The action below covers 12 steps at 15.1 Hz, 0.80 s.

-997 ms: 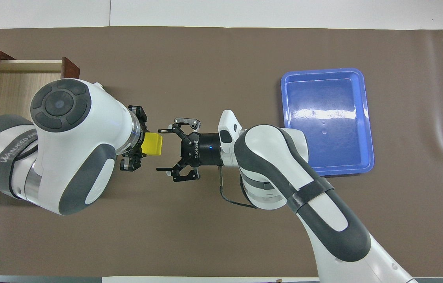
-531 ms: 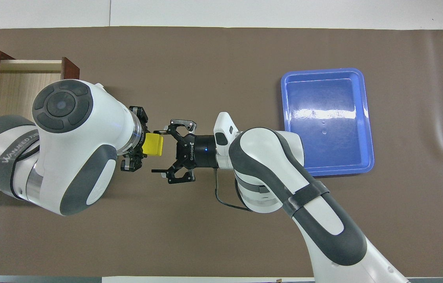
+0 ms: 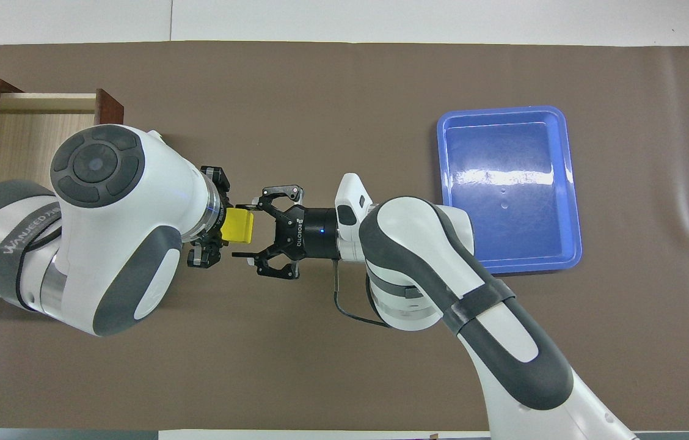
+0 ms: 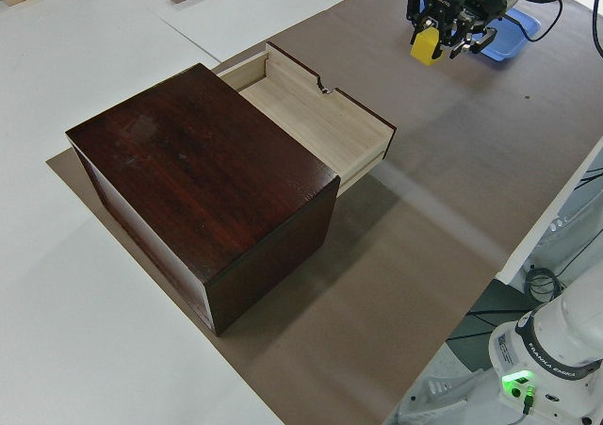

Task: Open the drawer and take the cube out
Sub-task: 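Close the right gripper on the yellow cube held by the left gripper, then open the left gripper and withdraw it while the right gripper holds the cube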

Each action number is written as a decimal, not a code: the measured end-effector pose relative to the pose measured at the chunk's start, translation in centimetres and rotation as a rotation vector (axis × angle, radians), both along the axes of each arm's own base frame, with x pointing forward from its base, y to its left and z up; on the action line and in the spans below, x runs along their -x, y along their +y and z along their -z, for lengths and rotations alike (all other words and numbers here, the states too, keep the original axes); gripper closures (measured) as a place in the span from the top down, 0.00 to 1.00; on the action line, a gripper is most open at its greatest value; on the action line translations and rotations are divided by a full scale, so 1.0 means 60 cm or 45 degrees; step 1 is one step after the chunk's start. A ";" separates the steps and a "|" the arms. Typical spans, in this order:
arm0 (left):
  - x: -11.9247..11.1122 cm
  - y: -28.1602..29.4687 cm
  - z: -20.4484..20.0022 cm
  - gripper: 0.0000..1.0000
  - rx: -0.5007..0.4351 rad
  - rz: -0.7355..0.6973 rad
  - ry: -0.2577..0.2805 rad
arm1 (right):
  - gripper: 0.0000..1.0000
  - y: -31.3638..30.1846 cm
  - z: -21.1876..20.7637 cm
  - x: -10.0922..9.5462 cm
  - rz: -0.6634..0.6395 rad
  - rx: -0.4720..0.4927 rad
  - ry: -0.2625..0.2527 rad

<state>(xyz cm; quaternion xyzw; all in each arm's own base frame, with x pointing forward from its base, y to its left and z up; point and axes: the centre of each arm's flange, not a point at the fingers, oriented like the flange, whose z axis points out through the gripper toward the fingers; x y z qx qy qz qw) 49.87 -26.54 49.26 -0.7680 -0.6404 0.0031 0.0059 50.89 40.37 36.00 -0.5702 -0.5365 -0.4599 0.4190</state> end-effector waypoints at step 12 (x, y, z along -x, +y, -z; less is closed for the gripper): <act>0.003 0.003 -0.003 0.59 0.007 -0.002 -0.014 | 0.56 -0.001 -0.002 -0.003 0.010 -0.009 -0.011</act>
